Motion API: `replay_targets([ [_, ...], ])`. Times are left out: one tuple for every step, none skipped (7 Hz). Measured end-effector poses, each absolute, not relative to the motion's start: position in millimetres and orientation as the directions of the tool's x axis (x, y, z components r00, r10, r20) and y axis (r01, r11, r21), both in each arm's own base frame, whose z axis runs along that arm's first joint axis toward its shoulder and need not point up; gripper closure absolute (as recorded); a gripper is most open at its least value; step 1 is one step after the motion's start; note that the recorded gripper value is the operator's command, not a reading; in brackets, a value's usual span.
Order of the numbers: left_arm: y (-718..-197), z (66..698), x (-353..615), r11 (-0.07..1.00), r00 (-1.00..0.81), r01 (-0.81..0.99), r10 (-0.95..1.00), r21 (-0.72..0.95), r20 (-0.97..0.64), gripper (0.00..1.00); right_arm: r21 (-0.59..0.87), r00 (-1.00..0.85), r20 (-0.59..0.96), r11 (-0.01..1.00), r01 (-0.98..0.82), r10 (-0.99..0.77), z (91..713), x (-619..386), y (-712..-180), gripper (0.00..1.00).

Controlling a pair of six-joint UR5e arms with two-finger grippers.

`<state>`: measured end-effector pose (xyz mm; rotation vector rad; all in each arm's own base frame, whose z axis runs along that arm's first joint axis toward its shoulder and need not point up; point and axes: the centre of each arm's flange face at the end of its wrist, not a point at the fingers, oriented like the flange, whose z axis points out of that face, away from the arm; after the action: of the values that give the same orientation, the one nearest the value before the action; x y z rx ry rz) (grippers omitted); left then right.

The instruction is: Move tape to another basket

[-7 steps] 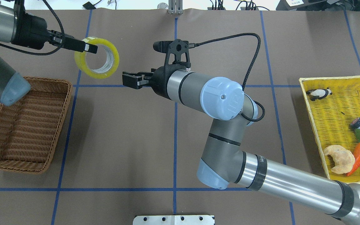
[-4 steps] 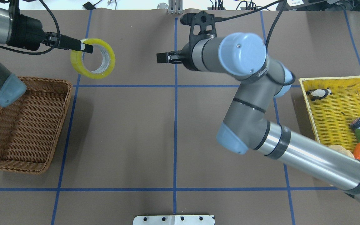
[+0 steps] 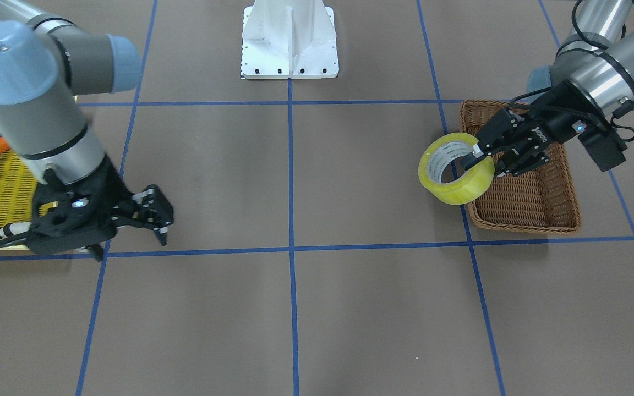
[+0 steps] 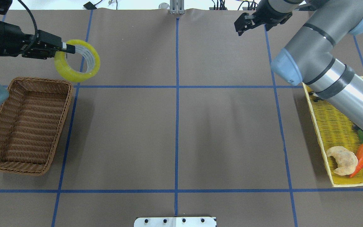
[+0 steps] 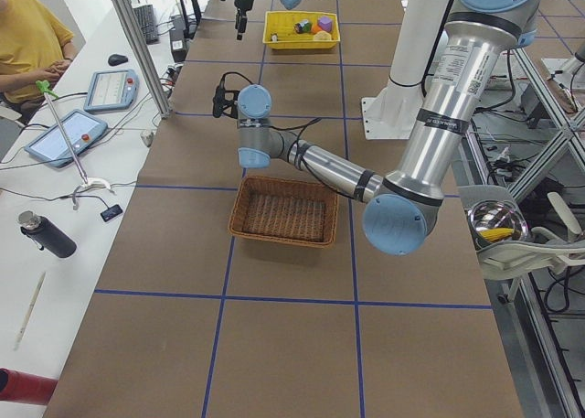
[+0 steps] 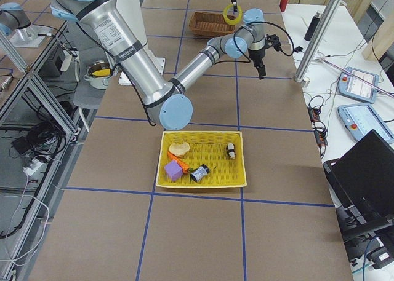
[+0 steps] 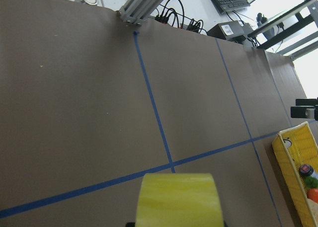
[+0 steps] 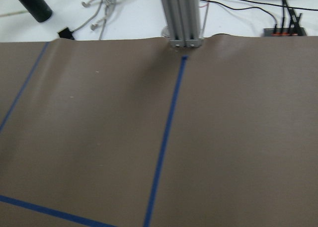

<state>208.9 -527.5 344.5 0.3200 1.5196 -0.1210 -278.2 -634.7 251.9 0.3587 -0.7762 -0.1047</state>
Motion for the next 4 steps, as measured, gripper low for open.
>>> replay_targets([
  [-519.6, 367.5, 195.5, 0.952, 0.053, 0.29, 0.081, 0.093, -0.995, 1.0, 0.347, 0.734, 0.635, 0.938, 0.005, -0.24, 296.2, -228.1, -645.4, 0.0],
  [-506.8, 390.4, 184.9, 0.952, 0.041, 0.299, 0.056, 0.066, -0.998, 1.0, 0.346, 0.746, 0.61, 0.937, 0.052, -0.267, 342.7, -179.5, -647.9, 0.0],
  [-491.5, 413.7, 175.4, 0.952, 0.029, 0.303, 0.047, 0.053, -0.998, 1.0, 0.333, 0.751, 0.598, 0.939, 0.083, -0.279, 386.0, -139.4, -642.7, 0.0],
  [-476.8, 434.7, 167.6, 0.952, 0.025, 0.304, 0.039, 0.045, -0.999, 1.0, 0.304, 0.751, 0.605, 0.949, 0.088, -0.263, 422.9, -105.0, -633.7, 0.0],
])
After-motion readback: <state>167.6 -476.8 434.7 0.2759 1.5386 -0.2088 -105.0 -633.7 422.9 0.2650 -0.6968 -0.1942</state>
